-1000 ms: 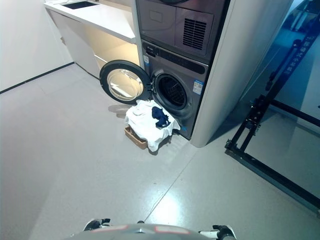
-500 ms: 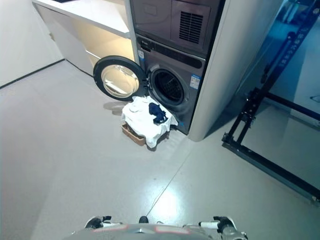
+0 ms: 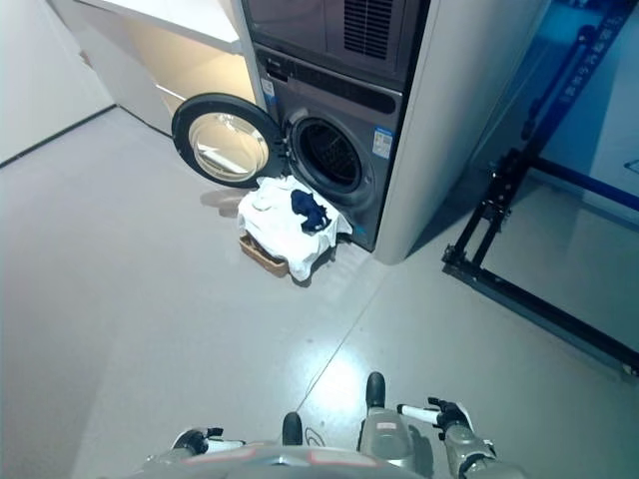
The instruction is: Put the clothes in the basket into the washing machine.
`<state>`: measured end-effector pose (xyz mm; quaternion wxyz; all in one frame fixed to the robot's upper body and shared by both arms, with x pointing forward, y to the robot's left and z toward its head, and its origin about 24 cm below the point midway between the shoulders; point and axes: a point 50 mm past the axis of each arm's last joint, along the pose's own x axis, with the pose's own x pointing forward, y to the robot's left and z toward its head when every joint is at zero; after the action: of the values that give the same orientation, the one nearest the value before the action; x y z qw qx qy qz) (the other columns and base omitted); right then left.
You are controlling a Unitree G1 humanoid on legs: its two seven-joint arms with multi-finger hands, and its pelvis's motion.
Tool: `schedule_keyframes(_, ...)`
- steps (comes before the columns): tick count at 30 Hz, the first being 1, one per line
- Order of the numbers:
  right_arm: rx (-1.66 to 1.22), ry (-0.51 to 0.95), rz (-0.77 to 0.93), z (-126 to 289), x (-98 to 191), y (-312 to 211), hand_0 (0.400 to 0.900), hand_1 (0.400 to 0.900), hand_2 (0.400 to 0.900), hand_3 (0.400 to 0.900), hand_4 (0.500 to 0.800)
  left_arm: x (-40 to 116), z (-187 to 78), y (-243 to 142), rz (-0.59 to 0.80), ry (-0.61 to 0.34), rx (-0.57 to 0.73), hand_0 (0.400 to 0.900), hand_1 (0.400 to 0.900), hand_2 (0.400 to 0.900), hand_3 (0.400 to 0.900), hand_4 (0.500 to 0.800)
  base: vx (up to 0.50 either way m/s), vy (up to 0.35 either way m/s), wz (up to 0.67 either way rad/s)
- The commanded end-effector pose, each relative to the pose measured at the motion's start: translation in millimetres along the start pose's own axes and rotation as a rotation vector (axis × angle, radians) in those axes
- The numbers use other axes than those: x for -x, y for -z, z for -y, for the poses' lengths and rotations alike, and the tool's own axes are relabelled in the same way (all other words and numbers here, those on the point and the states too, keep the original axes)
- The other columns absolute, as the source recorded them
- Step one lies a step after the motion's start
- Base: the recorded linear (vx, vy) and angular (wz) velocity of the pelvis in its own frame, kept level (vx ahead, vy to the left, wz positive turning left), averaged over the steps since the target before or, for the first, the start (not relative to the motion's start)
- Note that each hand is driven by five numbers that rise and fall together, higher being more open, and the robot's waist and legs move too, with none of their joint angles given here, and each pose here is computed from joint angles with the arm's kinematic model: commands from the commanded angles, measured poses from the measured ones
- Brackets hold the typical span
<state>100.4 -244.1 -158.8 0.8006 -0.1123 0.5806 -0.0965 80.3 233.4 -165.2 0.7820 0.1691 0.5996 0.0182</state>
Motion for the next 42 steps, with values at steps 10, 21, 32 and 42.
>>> schedule_keyframes(10,0.051,0.116,-0.115,41.0,4.1,33.2,0.9,0.9,0.9,0.9,0.8,-1.1,4.7,-22.3,0.06,-0.013,0.103,0.9,0.9,0.9,0.9,0.8,0.399,-0.245,0.09)
schedule_keyframes(21,0.191,0.084,-0.069,27.8,1.7,19.8,0.9,0.9,0.9,0.9,0.8,-0.7,1.0,-26.8,0.085,-0.053,0.057,0.9,0.9,0.9,0.9,0.8,0.364,-0.108,0.06)
schedule_keyframes(32,0.214,0.022,0.016,8.1,0.3,3.1,0.9,0.9,0.9,0.9,0.8,-0.1,-16.3,-0.8,-0.002,-0.109,0.059,0.9,0.9,0.9,0.9,0.8,0.436,0.067,-0.28)
schedule_keyframes(42,0.138,0.041,-0.013,13.8,1.4,13.4,0.9,0.9,0.9,0.9,0.8,-0.9,-35.9,-32.1,0.086,-0.174,0.08,0.9,0.9,0.9,0.9,0.8,0.291,0.131,0.1)
